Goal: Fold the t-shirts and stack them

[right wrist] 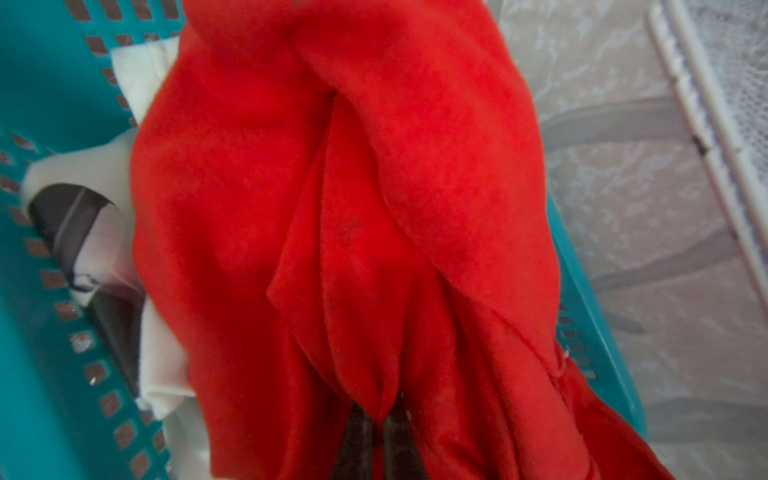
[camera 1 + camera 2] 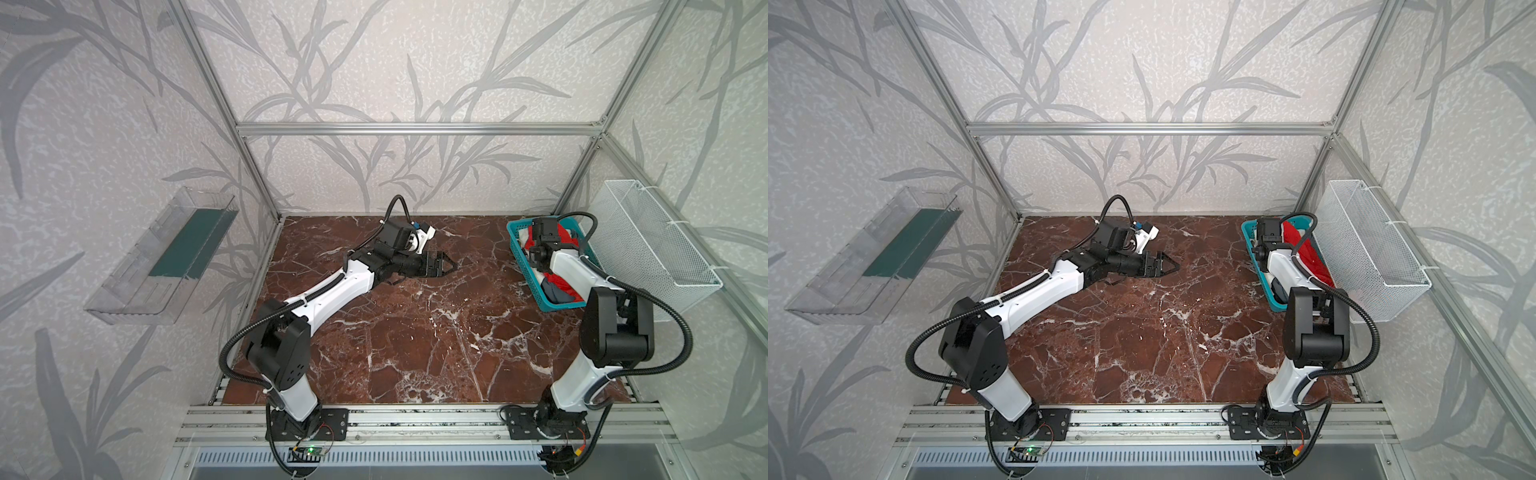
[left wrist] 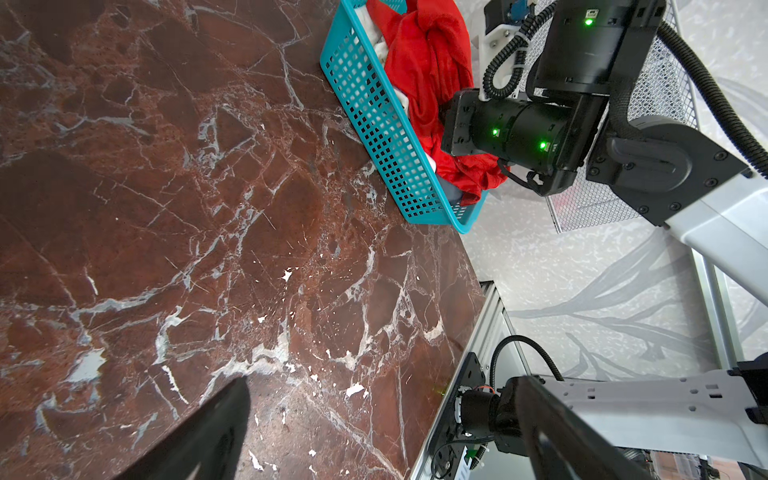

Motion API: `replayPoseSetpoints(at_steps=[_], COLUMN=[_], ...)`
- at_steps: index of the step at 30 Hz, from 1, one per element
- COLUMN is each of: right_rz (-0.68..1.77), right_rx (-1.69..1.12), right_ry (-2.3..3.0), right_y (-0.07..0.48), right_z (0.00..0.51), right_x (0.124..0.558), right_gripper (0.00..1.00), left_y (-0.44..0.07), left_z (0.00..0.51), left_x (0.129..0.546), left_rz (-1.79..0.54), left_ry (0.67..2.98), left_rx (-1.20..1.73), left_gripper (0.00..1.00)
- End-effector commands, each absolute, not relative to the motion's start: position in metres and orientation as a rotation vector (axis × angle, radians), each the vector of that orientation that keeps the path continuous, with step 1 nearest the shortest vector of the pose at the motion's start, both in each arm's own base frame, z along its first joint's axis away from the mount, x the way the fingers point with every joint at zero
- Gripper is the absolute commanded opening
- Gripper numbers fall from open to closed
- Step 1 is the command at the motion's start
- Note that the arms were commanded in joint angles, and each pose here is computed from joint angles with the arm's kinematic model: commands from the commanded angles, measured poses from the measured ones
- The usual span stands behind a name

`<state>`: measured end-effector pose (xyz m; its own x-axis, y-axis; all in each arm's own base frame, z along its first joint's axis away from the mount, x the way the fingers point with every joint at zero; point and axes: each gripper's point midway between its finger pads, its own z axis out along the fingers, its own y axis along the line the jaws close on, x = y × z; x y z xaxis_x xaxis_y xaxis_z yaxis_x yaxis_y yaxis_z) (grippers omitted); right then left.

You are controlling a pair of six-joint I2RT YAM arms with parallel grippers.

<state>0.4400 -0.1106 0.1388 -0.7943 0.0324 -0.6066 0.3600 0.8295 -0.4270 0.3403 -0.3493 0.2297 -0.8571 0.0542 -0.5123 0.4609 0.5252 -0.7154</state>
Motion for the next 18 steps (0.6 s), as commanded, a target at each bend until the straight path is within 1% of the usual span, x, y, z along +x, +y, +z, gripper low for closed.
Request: replayPoseSetpoints(at_steps=[1,5,8,9,11,13,16,17,18], right_rz=[-0.738,-0.715,-0.628,-0.58,-0.432,-0.262,0.048,0.145,0.201], right_rx=[0.301,0.223,0.103,0.048,-0.125,-0.284,-0.487,-0.53,-0.555], right_ry=[2.275,2.059,1.919,1.877,1.801,1.71,1.629,1.61,1.606], right_y=[-0.105,-0.074,-0.025,-0.003,0.062,0.138,0.234,0.261,0.276], right_z=[0.193,0.279,0.347,0.368,0.405,0.438,0.461,0.464,0.463], right_x=[0.437,0.442,0.446,0.446,0.441,0.422,0.383,0.37,0.363], right_gripper=[0.0,0.0,0.0,0.0,0.0,0.0,0.0,0.0,0.0], left_y=[-0.345,-0.343,-0.336,-0.33,-0.313,-0.286,-0.232,-0.21,-0.194], left_z=[0.244,0.253,0.267,0.273,0.286,0.302,0.308,0.308,0.308], left_x=[0.337,0.333,0.333,0.333,0.336,0.339,0.342,0.339,0.337], left_rz=[-1.278,-1.278,-1.247,-1.225,-1.169,-1.086,-0.872,-0.788,-0.729], left_ry=[2.297,2.267,2.229,2.213,2.175,2.141,2.147,2.146,2.145], left_rx=[0.43,0.455,0.465,0.462,0.433,0.36,0.202,0.156,0.115], left_gripper=[0.99,0.99,0.99,0.99,0.99,0.99,0.99,0.99,0.99])
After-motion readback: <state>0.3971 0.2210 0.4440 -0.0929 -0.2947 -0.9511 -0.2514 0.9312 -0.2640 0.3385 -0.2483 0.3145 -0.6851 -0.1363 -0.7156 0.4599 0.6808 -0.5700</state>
